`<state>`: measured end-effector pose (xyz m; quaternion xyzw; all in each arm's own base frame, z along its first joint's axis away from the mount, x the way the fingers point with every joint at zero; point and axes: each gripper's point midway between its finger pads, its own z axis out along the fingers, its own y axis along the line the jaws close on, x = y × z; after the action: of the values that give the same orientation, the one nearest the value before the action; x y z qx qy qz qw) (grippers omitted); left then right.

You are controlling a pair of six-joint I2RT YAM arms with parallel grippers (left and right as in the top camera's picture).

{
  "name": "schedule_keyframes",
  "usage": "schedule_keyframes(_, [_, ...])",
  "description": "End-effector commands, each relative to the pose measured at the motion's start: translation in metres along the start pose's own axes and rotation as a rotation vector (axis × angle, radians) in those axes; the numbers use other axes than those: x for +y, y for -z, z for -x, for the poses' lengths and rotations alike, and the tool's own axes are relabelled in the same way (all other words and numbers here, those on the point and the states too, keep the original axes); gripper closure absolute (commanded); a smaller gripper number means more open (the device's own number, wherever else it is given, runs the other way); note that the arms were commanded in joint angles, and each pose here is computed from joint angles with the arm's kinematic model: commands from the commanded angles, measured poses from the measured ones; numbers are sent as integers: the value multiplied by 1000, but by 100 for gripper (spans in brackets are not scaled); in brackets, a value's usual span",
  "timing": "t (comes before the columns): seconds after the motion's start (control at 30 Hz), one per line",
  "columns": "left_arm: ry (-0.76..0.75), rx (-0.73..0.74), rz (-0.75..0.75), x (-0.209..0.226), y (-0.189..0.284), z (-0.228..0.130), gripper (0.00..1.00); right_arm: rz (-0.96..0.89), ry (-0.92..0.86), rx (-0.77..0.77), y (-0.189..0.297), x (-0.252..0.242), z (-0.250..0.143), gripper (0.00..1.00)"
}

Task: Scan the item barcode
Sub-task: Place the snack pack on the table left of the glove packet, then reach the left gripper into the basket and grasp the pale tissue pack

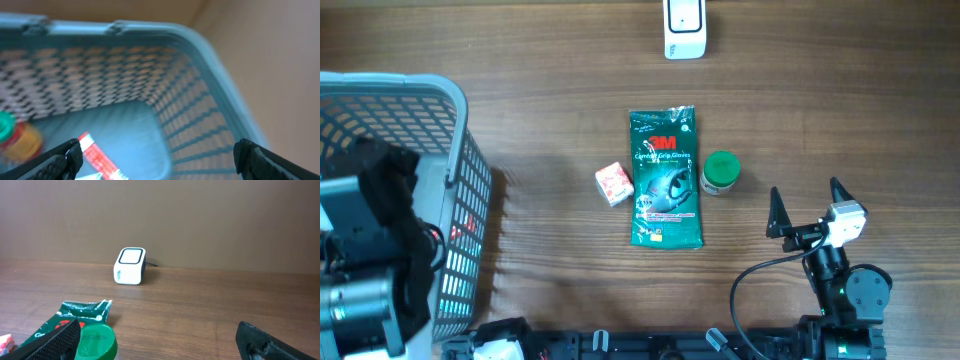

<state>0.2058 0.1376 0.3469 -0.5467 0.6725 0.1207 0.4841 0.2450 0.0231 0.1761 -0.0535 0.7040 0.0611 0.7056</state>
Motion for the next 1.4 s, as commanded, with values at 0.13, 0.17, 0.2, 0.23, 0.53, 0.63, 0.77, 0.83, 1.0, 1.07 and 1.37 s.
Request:
schedule_keyframes(0.13, [201,219,171,25,-44,-31,0,-10,-13,-7,0,-1,1,0])
schedule_keyframes(0.17, [209,262,187,26,-51,-37,0,-10,-13,-7,0,-1,1,0])
schedule_keyframes(0.2, [217,305,204,27,-58,-44,0,-10,-14,-7,0,-1,1,0])
schedule_keyframes(0.23, [221,346,223,28,-65,-51,0,-10,-13,-8,0,-1,2,0])
schedule_keyframes(0.53, [118,622,513,60,-114,-115,0,-10,-13,-7,0,-1,1,0])
schedule_keyframes(0.63, [67,714,622,74,-116,-136,0,-10,-13,-7,0,-1,1,0])
schedule_keyframes(0.77, [23,791,714,87,-117,-153,1,-10,-13,-7,0,-1,1,0])
schedule_keyframes(0.83, [11,813,740,91,-119,-159,3,-10,-14,-7,0,-1,1,0])
schedule_keyframes(1.0, [-10,853,796,108,-120,-181,8,-10,-14,-8,0,-1,2,0])
schedule_keyframes(1.07, [-19,870,817,118,-120,-194,8,-10,-13,-8,0,-1,2,0])
schedule_keyframes(1.37, [-18,914,834,147,-123,-242,16,-10,-14,-7,0,-1,1,0])
